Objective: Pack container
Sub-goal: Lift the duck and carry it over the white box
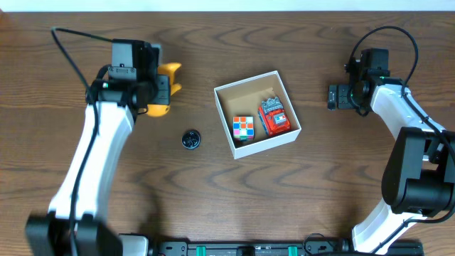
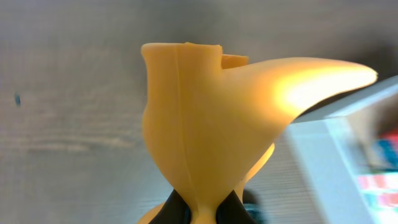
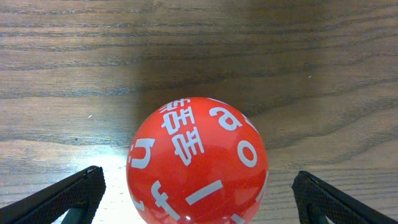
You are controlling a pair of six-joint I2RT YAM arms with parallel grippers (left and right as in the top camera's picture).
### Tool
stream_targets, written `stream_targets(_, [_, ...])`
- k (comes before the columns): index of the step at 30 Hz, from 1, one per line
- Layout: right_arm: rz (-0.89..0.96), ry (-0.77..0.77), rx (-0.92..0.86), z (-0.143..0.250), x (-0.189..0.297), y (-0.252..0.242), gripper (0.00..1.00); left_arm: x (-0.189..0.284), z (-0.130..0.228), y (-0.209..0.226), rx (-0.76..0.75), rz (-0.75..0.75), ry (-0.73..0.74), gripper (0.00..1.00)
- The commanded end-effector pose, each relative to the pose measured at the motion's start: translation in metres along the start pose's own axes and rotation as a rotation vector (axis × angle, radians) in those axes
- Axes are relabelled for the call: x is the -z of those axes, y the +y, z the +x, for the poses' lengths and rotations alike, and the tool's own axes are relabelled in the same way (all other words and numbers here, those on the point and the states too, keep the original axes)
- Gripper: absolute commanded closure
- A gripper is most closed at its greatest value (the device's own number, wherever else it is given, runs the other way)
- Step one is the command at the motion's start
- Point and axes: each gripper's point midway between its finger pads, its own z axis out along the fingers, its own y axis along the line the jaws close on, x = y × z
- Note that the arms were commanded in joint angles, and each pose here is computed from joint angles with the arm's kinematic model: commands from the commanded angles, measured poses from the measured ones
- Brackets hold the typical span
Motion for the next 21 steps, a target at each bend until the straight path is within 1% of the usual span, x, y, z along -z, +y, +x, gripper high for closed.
stream_targets(1, [0.004, -0.015, 0.001, -0.003, 0.006, -0.001, 0.01, 0.037, -0.014, -0.046, -0.001, 0.074, -0.092, 0.94])
stream_targets(5, [0.004, -0.015, 0.001, -0.003, 0.006, -0.001, 0.01, 0.051, -0.007, -0.095, 0.009, 0.165, -0.100, 0.94])
stream_targets(9, [0.004, -0.015, 0.001, -0.003, 0.006, -0.001, 0.01, 0.043, 0.007, -0.130, 0.075, 0.216, -0.042, 0.94])
stream_targets(12, [0.004, -0.015, 0.001, -0.003, 0.006, -0.001, 0.01, 0.027, 0.014, -0.148, 0.104, 0.232, 0.000, 0.94])
stream_targets(18, [0.004, -0.015, 0.001, -0.003, 0.006, -0.001, 0.01, -0.008, 0.013, -0.176, 0.174, 0.263, 0.017, 0.94])
stream_targets(21, [0.004, -0.015, 0.001, -0.003, 0.006, -0.001, 0.01, -0.018, 0.018, -0.184, 0.169, 0.266, 0.034, 0.94])
